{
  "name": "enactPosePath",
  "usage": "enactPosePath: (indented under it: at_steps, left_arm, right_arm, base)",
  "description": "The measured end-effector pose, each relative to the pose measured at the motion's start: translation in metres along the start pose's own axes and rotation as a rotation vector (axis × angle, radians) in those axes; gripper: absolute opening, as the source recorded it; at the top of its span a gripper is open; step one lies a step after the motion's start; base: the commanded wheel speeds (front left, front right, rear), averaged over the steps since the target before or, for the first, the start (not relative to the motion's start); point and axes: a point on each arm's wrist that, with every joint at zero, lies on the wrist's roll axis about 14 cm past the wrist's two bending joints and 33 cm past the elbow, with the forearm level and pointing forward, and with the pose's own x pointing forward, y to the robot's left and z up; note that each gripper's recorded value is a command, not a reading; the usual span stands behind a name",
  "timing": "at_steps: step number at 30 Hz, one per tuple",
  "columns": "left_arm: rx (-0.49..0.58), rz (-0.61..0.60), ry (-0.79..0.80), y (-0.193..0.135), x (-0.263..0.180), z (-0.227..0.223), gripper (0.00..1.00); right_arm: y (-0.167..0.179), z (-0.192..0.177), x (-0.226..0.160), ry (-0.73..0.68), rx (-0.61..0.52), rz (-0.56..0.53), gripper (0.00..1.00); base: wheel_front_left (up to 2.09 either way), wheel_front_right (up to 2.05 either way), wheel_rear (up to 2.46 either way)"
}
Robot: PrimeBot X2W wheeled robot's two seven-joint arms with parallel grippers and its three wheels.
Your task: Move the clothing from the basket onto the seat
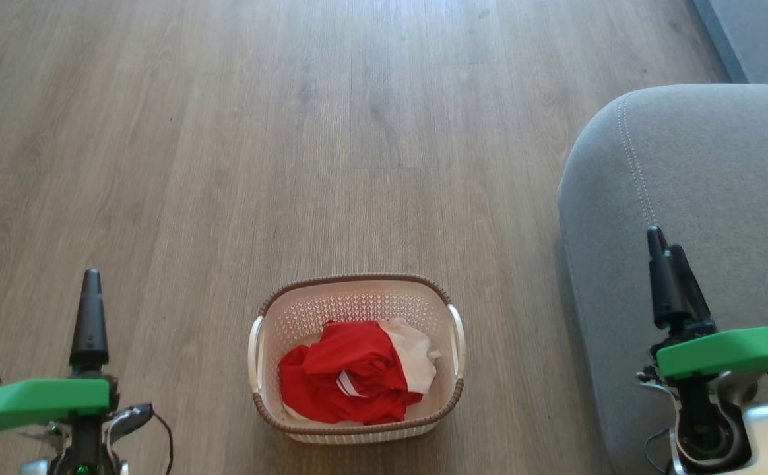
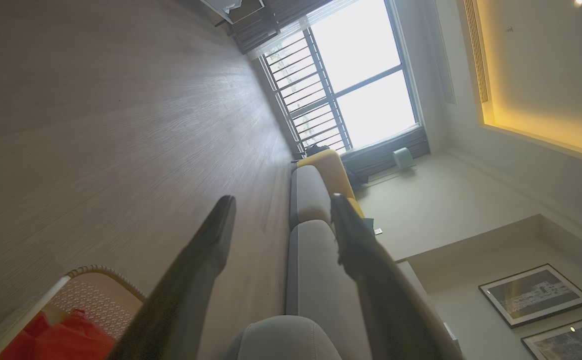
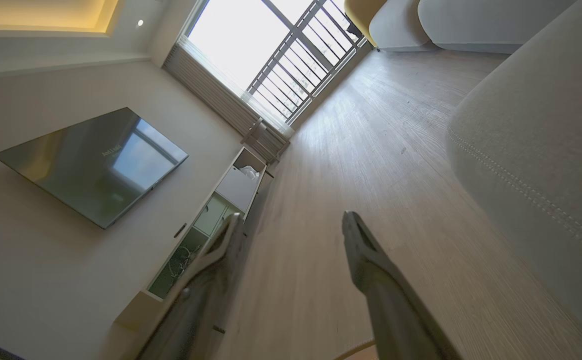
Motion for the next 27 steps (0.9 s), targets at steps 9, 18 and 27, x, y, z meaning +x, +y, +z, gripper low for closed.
enactPosePath:
  at_steps: [9,18,27]
  left_arm:
    - [0.168,-0.028,-0.018,-0.024,0.002,0.001,1.0]
    - [0.403,-0.086,-0.012,-0.055,0.002,-0.017,1.0]
    - [0.582,-0.168,0.02,-0.073,-0.004,-0.046,1.0]
  right_arm:
    - [0.029,-0.005,0.006,0.008,-0.196,0.097,1.0]
    - [0.042,-0.006,0.011,-0.006,-0.33,0.149,1.0]
    - [0.063,-0.007,0.012,-0.024,-0.506,0.233,1.0]
  base:
    - [0.0,0.0,0.0]
    - [0.0,0.0,0.0]
    - [0.0,0.0,0.0]
